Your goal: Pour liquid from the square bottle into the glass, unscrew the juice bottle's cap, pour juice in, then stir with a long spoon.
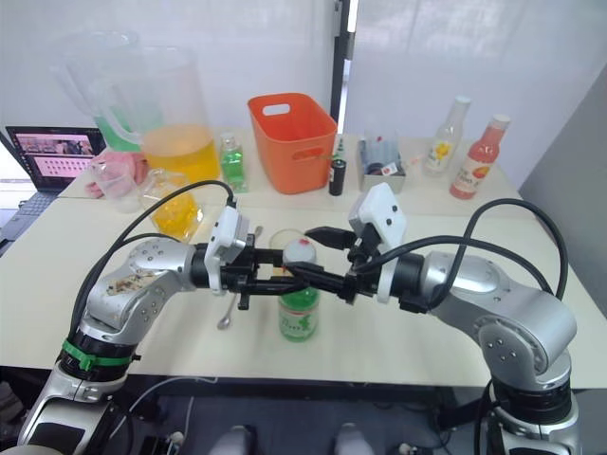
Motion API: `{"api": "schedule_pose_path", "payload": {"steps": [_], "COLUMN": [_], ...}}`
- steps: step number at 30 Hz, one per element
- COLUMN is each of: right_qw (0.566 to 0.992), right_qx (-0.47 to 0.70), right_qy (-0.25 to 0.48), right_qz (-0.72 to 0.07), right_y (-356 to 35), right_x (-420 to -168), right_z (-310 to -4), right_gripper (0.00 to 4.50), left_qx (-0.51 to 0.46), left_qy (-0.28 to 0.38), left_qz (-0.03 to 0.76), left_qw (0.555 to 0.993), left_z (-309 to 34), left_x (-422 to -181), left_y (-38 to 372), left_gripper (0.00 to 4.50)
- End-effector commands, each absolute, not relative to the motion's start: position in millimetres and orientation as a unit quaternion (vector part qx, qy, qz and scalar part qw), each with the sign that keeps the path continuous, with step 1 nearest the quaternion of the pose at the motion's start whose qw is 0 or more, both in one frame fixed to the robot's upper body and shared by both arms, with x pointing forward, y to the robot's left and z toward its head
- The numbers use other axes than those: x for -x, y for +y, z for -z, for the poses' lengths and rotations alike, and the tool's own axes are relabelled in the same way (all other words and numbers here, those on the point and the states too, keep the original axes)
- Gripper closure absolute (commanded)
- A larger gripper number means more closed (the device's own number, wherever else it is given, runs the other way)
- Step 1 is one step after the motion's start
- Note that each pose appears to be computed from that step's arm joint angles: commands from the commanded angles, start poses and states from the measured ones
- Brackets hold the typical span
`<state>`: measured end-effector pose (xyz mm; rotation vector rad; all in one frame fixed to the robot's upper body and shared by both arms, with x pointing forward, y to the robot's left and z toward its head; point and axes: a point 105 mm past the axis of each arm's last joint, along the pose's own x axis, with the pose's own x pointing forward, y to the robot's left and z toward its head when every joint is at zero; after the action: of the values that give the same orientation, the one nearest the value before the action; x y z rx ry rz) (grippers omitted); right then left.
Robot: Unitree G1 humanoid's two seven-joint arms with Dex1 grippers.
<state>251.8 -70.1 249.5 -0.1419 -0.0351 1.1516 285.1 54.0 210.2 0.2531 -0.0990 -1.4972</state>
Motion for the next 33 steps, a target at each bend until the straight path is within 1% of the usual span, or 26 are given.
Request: {"api": "schedule_pose_path", "payload": {"steps": [1,6,8,12,17,22,26,31,33], "right_qw": [0.828,0.806,0.790,0.741,0.656,0.583,0.553,0.542,0.542], "right_qx": [0.070,0.076,0.087,0.131,0.204,0.238,0.246,0.252,0.251], "right_qy": [-0.035,-0.015,-0.006,0.014,0.015,0.033,0.042,0.036,0.029], "right_qz": [-0.556,-0.587,-0.607,-0.658,-0.726,-0.776,-0.795,-0.801,-0.802], "right_y": [-70,-70,-69,-66,-63,-63,-66,-67,-67], "right_x": [-246,-243,-243,-254,-273,-288,-293,-293,-293], "right_z": [-257,-251,-248,-241,-242,-244,-243,-248,-253], "right_gripper": [2.82,2.83,2.83,2.83,2.83,2.83,2.83,2.83,1.82], "left_qx": [-0.121,-0.125,-0.126,-0.129,-0.132,-0.134,-0.134,-0.131,-0.131], "left_qy": [-0.051,-0.053,-0.053,-0.054,-0.054,-0.053,-0.054,-0.051,-0.050], "left_qz": [0.680,0.673,0.670,0.664,0.656,0.653,0.651,0.650,0.652], "left_qw": [0.721,0.727,0.730,0.735,0.741,0.744,0.746,0.747,0.745], "left_z": [-211,-213,-213,-213,-214,-214,-214,-213,-212], "left_x": [-283,-282,-281,-279,-277,-276,-275,-274,-273], "left_y": [51,53,54,56,58,58,58,58,57], "left_gripper": [3.05,3.05,3.05,3.05,3.05,3.05,3.05,3.05,3.05]}}
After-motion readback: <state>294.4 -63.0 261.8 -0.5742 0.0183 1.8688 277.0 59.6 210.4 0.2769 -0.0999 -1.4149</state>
